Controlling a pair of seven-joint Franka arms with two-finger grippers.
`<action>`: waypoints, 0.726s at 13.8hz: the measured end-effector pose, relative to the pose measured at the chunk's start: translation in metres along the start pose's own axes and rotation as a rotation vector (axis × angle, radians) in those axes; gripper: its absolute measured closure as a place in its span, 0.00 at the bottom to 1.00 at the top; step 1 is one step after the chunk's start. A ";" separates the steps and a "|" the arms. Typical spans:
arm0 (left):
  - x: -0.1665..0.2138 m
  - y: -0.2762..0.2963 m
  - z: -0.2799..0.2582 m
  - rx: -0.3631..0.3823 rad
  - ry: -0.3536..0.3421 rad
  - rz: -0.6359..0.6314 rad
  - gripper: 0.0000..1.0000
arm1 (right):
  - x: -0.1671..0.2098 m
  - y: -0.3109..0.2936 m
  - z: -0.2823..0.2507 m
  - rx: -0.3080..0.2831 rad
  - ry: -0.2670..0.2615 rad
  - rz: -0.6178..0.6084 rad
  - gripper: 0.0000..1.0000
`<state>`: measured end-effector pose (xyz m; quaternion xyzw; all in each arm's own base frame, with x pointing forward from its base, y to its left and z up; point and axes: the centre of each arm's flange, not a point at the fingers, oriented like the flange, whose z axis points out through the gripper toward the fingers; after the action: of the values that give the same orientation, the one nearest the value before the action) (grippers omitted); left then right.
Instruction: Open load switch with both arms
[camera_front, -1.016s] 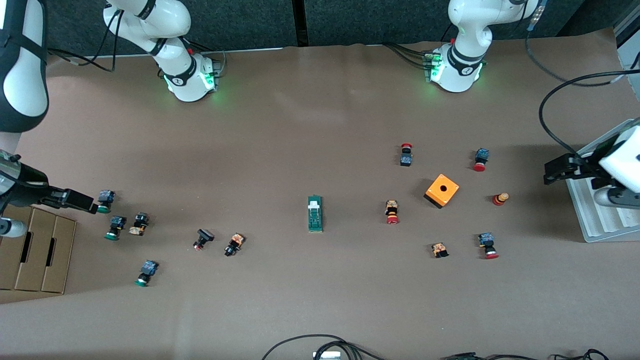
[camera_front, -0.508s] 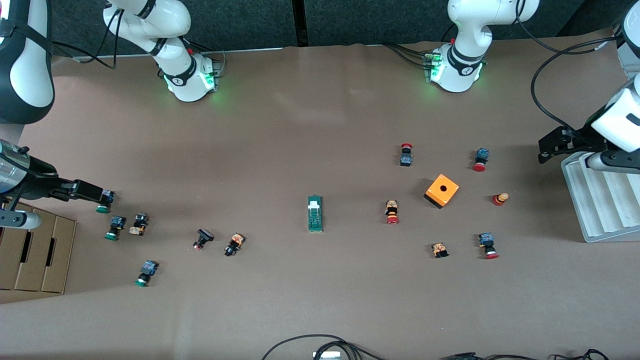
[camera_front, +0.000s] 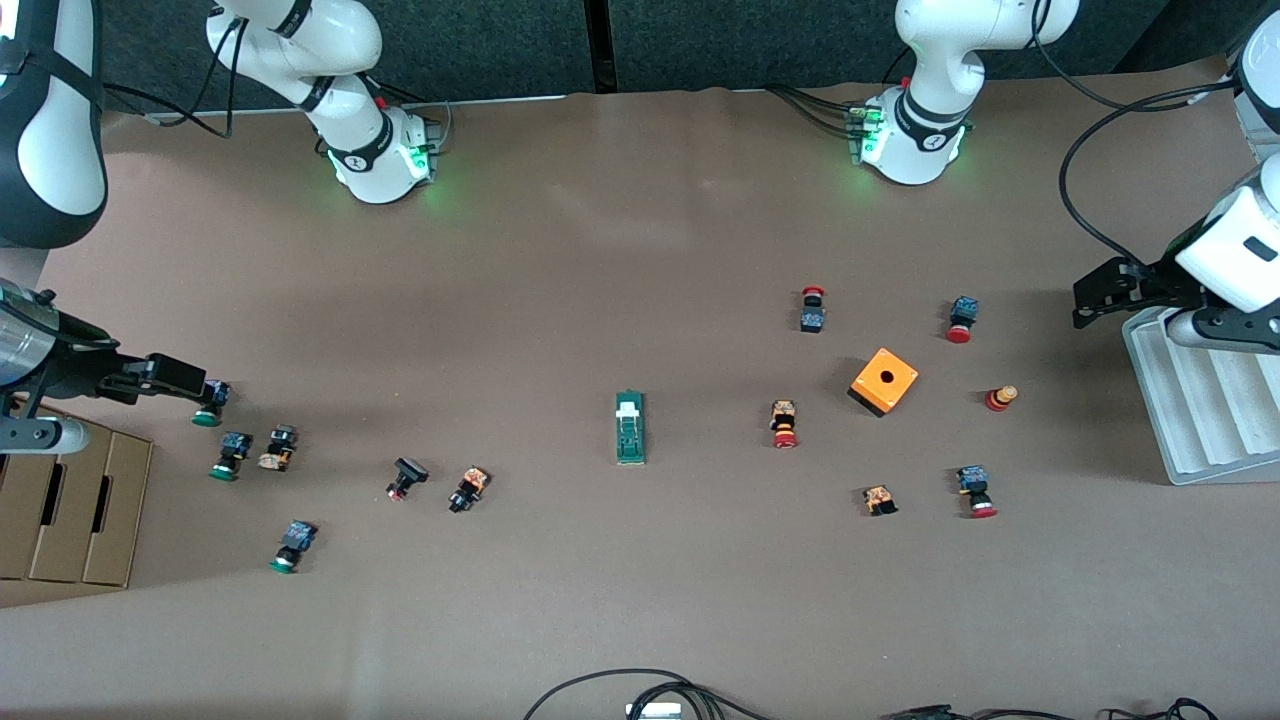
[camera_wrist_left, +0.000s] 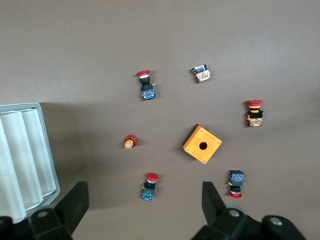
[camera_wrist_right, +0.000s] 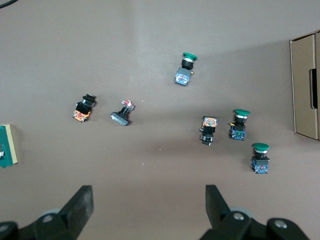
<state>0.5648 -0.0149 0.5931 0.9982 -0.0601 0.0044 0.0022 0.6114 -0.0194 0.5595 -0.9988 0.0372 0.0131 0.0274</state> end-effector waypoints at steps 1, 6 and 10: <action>-0.001 0.000 0.001 -0.001 -0.008 -0.017 0.00 | 0.000 0.000 0.000 0.000 0.000 0.000 0.00; -0.005 0.001 0.003 -0.003 -0.041 -0.041 0.00 | 0.000 0.002 0.000 -0.006 0.000 -0.010 0.00; -0.006 0.002 0.004 -0.004 -0.055 -0.040 0.00 | -0.002 0.005 -0.004 -0.056 0.004 -0.021 0.00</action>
<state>0.5586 -0.0164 0.5886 0.9989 -0.0402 -0.0233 0.0026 0.6093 -0.0247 0.5634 -0.9996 0.0267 0.0116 -0.0005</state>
